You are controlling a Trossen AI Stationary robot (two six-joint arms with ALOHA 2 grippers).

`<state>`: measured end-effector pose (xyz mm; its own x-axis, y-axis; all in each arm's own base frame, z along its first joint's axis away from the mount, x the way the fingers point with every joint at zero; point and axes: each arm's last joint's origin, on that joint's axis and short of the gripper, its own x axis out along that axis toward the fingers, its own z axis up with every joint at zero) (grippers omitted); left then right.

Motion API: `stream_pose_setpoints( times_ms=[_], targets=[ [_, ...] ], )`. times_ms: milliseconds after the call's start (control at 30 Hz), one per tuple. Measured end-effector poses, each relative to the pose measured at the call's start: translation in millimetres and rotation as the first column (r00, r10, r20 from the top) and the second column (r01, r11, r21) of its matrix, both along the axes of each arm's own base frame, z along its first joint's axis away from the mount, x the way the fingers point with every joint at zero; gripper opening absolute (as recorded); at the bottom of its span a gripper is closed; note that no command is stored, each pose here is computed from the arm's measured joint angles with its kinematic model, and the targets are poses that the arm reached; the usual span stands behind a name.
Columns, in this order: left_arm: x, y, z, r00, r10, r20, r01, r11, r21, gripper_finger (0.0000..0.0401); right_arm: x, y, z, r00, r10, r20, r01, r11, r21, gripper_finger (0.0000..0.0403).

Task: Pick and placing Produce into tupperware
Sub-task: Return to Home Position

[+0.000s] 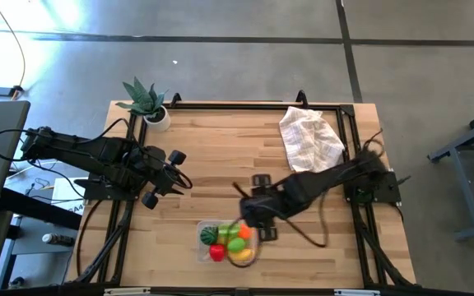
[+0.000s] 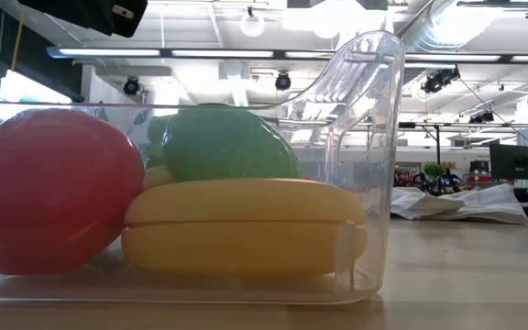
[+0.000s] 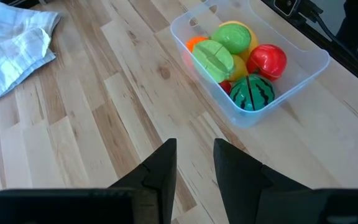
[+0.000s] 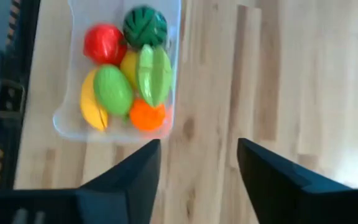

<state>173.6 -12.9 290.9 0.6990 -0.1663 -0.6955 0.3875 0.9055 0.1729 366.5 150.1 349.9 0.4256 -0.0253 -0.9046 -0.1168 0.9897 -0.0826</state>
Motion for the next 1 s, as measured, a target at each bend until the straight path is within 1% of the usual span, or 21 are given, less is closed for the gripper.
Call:
stream_pose_setpoints(
  times_ms=[100, 167, 233, 333, 433, 467, 533, 600, 667, 700, 733, 800, 833, 867, 900, 933, 1000],
  targets=[
    [0.0, 0.0, 0.0, 1.0, 0.0, 0.0, 0.0, 1.0, 0.0, 0.0095, -28.1, -2.7, 4.8, 0.999, -0.025, 0.037, 0.027, 0.999, -0.047, 0.0176],
    [0.0, 0.1, 0.0, 1.0, 0.0, -0.001, 0.0, 1.0, 0.0, 0.0095, -46.3, -7.4, 2.3, 0.996, -0.061, 0.067, 0.063, 0.997, -0.037, 0.0159],
    [0.0, 0.0, 0.0, 1.0, 0.0, 0.0, 0.0, 1.0, 0.0, 0.0095, -66.1, -14.7, -4.2, 0.989, -0.111, 0.094, 0.111, 0.994, 0.006, 0.0144],
    [0.0, 0.0, 0.0, 1.0, 0.0, 0.0, 0.0, 1.0, 0.0, 0.0095, -100.2, -29.6, -12.1, 0.968, -0.202, 0.149, 0.188, 0.977, 0.101, 0.0128],
    [0.0, 0.1, 0.0, 1.0, 0.0, 0.0, 0.0, 1.0, 0.0, 0.0095, -128.2, -42.0, -9.0, 0.924, -0.299, 0.237, 0.231, 0.933, 0.277, 0.0116],
    [0.0, 0.0, 0.0, 1.0, 0.0, -0.001, 0.0, 1.0, 0.0, 0.0095, -135.8, -44.6, -5.1, 0.909, -0.314, 0.272, 0.215, 0.916, 0.339, 0.0112],
    [0.0, 0.0, 0.0, 1.0, 0.0, -0.001, 0.0, 1.0, 0.0, 0.0095, -153.8, -48.4, 6.3, 0.871, -0.319, 0.374, 0.137, 0.888, 0.438, 0.0103],
    [0.0, 0.0, 0.0, 1.0, 0.0, 0.0, 0.0, 1.0, 0.0, 0.0095, -170.7, -51.4, 17.6, 0.82, -0.3, 0.487, 0.031, 0.874, 0.485, 0.0089],
    [0.0, 0.0, 0.0, 1.0, 0.0, -0.001, 0.0, 1.0, 0.0, 0.0095, -186.4, -54.8, 25.4, 0.765, -0.287, 0.577, -0.055, 0.863, 0.502, 0.0072],
    [0.0, 0.0, 0.0, 1.0, 0.0, -0.001, 0.0, 1.0, 0.0, 0.0095, -193.7, -57.4, 26.6, 0.748, -0.27, 0.606, -0.084, 0.868, 0.49, 0.0062],
    [0.0, 0.1, 0.0, 1.0, 0.0, 0.0, 0.0, 1.0, 0.0, 0.0095, -200.3, -60.4, 25.7, 0.738, -0.243, 0.629, -0.102, 0.882, 0.461, 0.0051],
    [0.0, 0.1, 0.0, 1.0, 0.0, -0.001, 0.0, 1.0, 0.0, 0.0095, -210.8, -66.7, 19.6, 0.738, -0.207, 0.642, -0.099, 0.908, 0.406, 0.0026],
    [0.0, 0.1, 0.0, 1.0, 0.0, -0.001, 0.0, 1.0, 0.0, 0.0095, -214.3, -69.4, 17.1, 0.736, -0.216, 0.641, -0.079, 0.913, 0.4, 0.0014],
    [0.0, 0.1, 0.0, 1.0, 0.0, -0.001, 0.0, 1.0, 0.0, 0.0095, -217.0, -71.8, 15.4, 0.728, -0.247, 0.64, -0.055, 0.909, 0.414, 0.0007],
    [0.0, 0.0, 0.0, 1.0, 0.0, -0.001, 0.0, 1.0, 0.0, 0.0095, -219.5, -73.7, 13.6, 0.719, -0.272, 0.64, -0.039, 0.903, 0.427, 0.0005],
    [-0.1, 0.0, -0.2, 1.0, 0.0, -0.001, 0.0, 1.0, 0.0, 0.0095, -221.7, -75.3, 11.1, 0.714, -0.271, 0.645, -0.038, 0.905, 0.423, 0.0006],
    [0.0, 0.1, 0.0, 1.0, 0.0, -0.001, 0.0, 1.0, 0.0, 0.0095, -224.8, -76.0, 4.5, 0.715, -0.234, 0.659, -0.052, 0.922, 0.384, 0.0007]
  ],
)
